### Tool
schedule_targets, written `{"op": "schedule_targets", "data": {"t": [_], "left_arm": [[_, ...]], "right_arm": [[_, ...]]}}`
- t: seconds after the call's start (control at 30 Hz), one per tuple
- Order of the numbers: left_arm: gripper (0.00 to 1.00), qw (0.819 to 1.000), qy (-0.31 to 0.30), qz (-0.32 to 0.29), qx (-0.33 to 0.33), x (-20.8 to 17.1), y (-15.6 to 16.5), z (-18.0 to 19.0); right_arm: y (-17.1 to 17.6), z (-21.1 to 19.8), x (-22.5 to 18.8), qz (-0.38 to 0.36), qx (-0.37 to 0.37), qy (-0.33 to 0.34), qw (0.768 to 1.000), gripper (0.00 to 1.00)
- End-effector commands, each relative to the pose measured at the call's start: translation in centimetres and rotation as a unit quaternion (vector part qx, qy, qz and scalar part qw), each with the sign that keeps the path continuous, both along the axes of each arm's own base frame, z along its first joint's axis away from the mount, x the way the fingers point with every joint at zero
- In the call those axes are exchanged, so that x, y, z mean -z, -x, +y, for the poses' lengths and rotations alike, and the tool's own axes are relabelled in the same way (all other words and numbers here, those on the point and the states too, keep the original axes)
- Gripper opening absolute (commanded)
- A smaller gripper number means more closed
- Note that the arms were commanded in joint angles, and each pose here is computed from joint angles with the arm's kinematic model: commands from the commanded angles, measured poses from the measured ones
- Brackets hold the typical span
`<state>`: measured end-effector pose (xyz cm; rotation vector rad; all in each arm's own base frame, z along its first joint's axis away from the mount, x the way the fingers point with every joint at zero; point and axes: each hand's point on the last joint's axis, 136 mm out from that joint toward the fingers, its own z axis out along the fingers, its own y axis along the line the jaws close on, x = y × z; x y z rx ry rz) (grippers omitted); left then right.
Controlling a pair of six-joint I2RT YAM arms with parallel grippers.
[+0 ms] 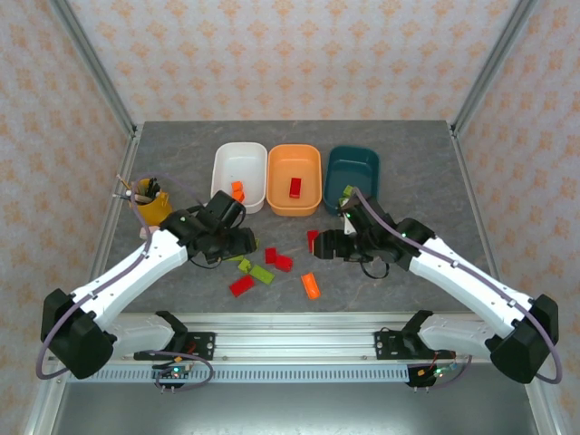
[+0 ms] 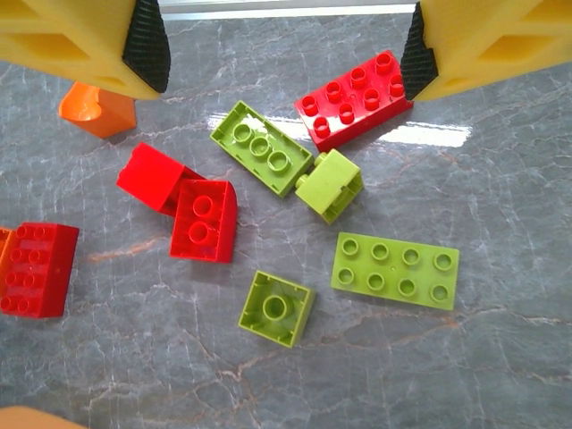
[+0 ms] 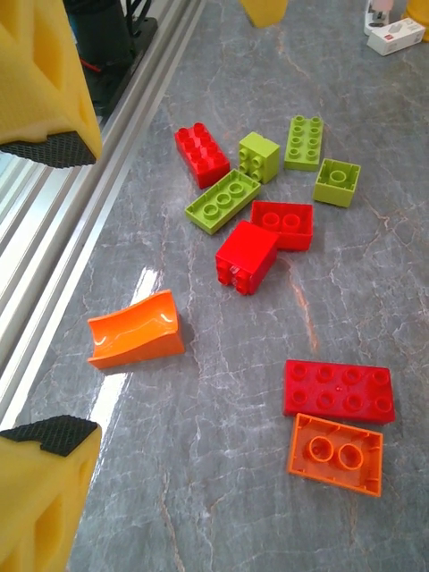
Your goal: Sort the legos into containers by color
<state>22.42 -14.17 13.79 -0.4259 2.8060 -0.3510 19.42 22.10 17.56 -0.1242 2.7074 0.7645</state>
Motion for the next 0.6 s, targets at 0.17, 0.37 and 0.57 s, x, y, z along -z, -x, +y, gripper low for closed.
{"op": "schedule_targets", "data": {"t": [0.17, 0.37, 0.57], "left_arm": [[0.68, 0.999, -0.025, 0.006, -0.023, 0.0, -2.2, -2.1], [0.63, 0.997, -0.062, 0.03, -0.03, 1.2, 0.2, -0.4], [0.71, 0.988, -0.104, 0.087, 0.081, 5.1, 4.9, 0.6]], "right_arm": [[-1.6, 0.9, -1.1, -0.022, 0.024, -0.013, 0.999, 0.73], [-1.3, 1.3, -0.8, -0.018, 0.008, -0.011, 1.0, 0.73], [-1.0, 1.7, -0.6, -0.012, -0.004, -0.017, 1.0, 0.73]]}}
